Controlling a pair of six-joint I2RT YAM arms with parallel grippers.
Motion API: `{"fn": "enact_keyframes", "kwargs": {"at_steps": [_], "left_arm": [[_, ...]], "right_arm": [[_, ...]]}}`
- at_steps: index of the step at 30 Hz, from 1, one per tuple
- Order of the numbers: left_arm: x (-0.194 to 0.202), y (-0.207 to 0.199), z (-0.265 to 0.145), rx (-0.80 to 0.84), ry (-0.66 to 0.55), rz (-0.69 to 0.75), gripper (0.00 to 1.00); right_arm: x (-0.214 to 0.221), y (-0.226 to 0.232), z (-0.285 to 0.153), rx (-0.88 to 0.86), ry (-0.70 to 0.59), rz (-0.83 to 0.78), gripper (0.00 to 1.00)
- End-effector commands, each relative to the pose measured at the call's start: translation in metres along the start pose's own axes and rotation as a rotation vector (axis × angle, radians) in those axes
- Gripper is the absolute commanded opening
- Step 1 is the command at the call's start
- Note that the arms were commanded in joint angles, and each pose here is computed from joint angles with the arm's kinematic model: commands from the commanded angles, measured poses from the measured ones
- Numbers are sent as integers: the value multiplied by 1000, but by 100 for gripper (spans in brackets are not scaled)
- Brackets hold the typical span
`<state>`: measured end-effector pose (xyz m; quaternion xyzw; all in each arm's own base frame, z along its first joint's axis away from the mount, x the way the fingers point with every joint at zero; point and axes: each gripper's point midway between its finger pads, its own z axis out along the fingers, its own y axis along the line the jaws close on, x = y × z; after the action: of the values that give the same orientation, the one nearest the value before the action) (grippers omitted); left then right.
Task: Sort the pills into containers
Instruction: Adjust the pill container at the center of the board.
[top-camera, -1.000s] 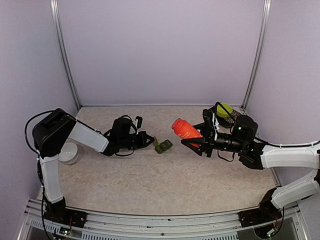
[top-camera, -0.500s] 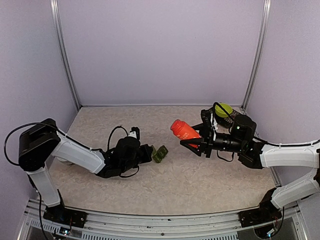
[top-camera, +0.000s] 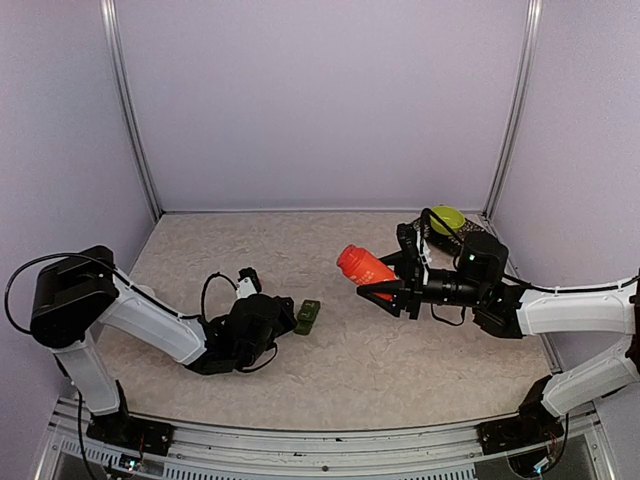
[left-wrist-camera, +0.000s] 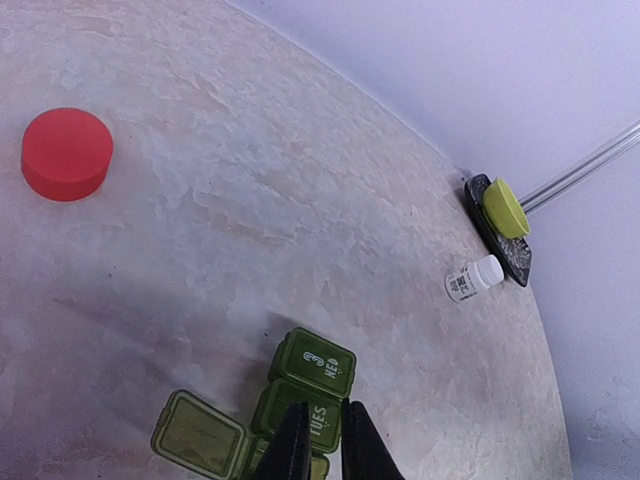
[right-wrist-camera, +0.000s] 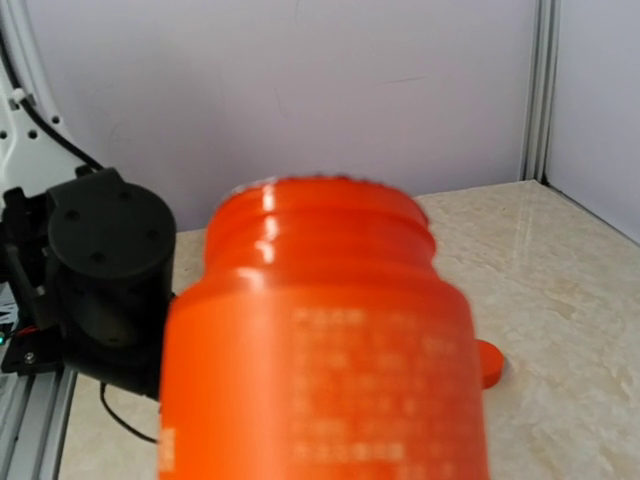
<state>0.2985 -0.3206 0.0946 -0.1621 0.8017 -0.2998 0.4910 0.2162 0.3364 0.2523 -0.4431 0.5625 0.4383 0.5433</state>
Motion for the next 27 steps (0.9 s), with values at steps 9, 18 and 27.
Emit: {"fn": "enact_keyframes", "kwargs": {"at_steps": [9,18,27], "left_arm": [[-15,-20,4,65,-18,38,34],[-12,-57,38,172,217,435,60],[1,-48,54,63,348,681,83]], "right_arm": [[-17,8,6,-29,-32,-17,0],[-18,9,6,-26,-16,-20,0],[-25,10,0,-11,-25,-40,0]]}}
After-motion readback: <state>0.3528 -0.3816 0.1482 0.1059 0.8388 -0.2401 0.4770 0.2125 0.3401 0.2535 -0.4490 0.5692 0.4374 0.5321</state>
